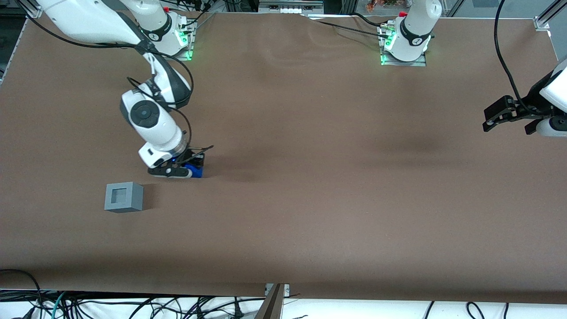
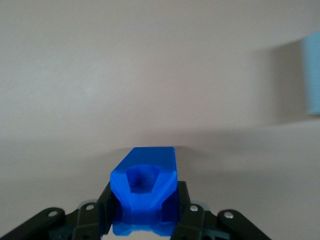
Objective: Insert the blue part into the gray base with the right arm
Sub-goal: 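Carry the blue block over the gray base's square hole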
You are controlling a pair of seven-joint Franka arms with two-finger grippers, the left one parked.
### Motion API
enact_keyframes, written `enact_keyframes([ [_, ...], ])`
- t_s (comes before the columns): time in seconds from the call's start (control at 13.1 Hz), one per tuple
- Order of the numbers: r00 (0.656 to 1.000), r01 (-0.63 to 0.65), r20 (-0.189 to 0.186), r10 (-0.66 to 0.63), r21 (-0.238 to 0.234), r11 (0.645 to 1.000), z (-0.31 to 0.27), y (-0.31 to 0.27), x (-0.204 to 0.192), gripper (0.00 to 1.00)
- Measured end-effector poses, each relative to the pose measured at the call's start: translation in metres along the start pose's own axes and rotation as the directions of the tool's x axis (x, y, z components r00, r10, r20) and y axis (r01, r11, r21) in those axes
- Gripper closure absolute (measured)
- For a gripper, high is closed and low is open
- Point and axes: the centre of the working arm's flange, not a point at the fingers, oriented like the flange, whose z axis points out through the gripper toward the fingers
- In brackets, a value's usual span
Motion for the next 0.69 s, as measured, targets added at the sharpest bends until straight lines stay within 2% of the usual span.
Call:
enact_keyframes([
  [0.38,0.983,0.169,0.075,-0.169,0.017,0.986,-0.055,0.095,0.052,0.5],
  [0.69,0.956,0.282,0.085,-0.28,-0.009,0.959,-0.057,0.177,0.069,0.5],
])
